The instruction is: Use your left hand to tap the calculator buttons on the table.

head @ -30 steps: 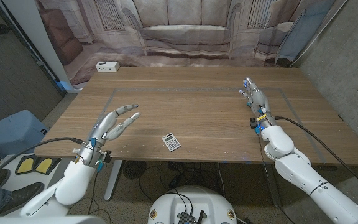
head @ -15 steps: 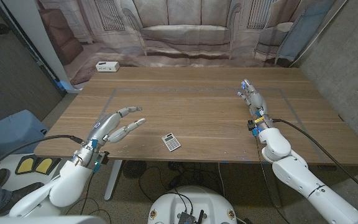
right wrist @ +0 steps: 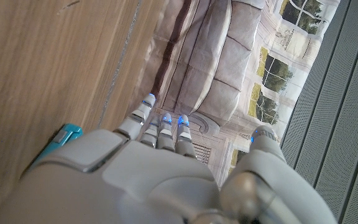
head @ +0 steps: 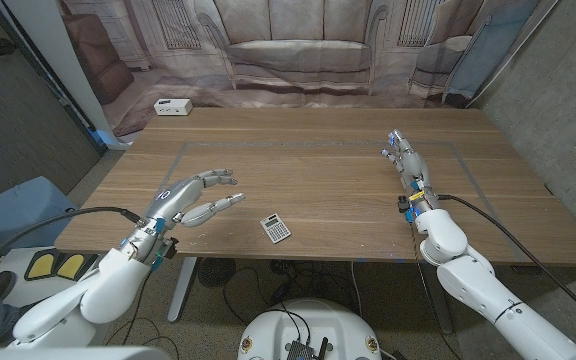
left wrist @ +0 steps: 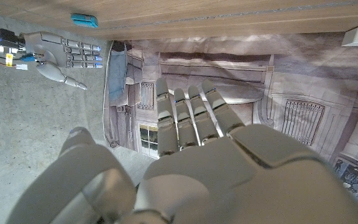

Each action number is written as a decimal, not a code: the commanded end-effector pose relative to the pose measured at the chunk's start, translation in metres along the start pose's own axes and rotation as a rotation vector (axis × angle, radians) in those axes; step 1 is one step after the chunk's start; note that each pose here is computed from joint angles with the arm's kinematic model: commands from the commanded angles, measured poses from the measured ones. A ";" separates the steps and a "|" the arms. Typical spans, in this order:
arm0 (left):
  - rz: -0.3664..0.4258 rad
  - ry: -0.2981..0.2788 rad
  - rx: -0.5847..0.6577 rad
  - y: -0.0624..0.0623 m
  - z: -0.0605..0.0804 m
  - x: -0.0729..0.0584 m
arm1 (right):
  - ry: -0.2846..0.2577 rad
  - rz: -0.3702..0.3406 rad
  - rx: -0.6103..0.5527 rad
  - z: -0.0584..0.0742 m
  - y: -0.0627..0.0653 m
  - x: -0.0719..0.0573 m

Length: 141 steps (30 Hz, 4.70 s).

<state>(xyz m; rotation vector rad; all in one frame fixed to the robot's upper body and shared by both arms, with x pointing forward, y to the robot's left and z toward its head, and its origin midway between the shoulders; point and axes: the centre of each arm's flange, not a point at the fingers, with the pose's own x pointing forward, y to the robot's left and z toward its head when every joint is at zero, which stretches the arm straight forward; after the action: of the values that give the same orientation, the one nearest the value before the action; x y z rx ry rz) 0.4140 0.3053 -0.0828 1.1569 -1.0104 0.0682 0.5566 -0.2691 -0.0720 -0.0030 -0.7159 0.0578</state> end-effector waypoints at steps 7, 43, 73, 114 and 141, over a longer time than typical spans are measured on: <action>-0.070 -0.080 0.191 0.005 0.018 0.022 | 0.011 -0.025 0.013 -0.004 -0.009 -0.012; -0.273 -0.080 0.270 -0.011 0.023 0.053 | 0.011 -0.044 0.011 -0.008 -0.010 -0.016; -0.293 -0.205 0.323 -0.033 0.038 0.044 | 0.008 -0.016 0.005 -0.002 -0.028 -0.018; -0.299 -0.159 0.330 -0.081 0.030 0.035 | 0.013 -0.029 0.011 -0.002 -0.042 -0.015; -0.345 -0.138 0.355 -0.101 0.026 0.032 | 0.024 -0.032 0.010 -0.005 -0.048 -0.016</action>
<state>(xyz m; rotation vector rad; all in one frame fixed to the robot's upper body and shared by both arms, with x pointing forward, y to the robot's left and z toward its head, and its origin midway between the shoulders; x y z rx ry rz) 0.4625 0.2287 -0.1269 1.6499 -0.9418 -0.1037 0.5504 -0.3151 -0.0844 0.0213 -0.6916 0.0348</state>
